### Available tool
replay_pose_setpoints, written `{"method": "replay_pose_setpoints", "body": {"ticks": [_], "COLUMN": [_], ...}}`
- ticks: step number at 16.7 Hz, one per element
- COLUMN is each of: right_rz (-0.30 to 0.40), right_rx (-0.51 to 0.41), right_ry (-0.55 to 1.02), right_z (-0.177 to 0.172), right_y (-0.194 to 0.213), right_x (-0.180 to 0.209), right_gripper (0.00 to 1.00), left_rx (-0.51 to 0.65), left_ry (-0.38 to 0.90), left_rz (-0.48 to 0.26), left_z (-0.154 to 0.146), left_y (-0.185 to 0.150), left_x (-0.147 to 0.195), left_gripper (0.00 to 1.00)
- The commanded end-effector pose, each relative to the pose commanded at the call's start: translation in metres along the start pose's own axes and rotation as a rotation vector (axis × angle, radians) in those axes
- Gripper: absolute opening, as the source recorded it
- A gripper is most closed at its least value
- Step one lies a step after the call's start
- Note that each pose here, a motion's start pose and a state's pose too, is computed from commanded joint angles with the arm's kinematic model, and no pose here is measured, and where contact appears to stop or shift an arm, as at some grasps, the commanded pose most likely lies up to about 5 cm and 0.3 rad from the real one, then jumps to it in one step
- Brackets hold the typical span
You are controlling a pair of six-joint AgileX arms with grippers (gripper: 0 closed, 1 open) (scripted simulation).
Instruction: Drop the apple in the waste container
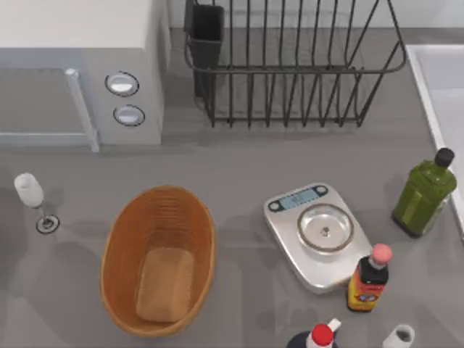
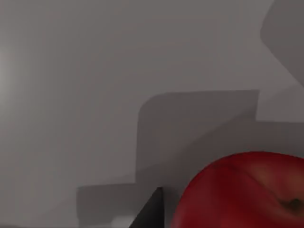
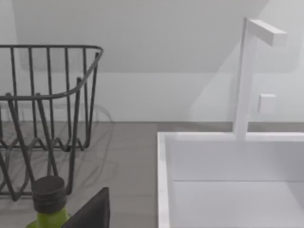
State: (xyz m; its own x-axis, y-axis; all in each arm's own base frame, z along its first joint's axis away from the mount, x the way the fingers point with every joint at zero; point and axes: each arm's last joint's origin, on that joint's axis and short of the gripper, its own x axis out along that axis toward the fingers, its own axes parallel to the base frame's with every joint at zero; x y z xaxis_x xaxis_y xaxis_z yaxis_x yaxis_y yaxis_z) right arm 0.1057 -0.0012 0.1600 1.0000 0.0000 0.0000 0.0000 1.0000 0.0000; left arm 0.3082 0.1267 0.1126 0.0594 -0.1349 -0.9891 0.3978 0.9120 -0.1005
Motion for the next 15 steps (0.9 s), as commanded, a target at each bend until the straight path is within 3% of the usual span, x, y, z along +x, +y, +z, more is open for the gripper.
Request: {"method": "replay_pose_setpoints", "body": {"ticks": [7, 15], "right_rz": [0.0, 0.0], "right_rx": [0.0, 0.0], "right_ry": [0.0, 0.0], "right_z": [0.0, 0.0], "right_y": [0.0, 0.0], "right_x": [0.0, 0.0], "right_gripper": [1.0, 1.0], "left_rx": [-0.087, 0.003], "left_ry": [0.187, 0.001], "left_rz": [-0.119, 0.022], "left_z": [-0.033, 0.015], "left_y": [-0.003, -0.01], "left_x": [-0.034, -0.132], "left_gripper": [0.0, 0.0]}}
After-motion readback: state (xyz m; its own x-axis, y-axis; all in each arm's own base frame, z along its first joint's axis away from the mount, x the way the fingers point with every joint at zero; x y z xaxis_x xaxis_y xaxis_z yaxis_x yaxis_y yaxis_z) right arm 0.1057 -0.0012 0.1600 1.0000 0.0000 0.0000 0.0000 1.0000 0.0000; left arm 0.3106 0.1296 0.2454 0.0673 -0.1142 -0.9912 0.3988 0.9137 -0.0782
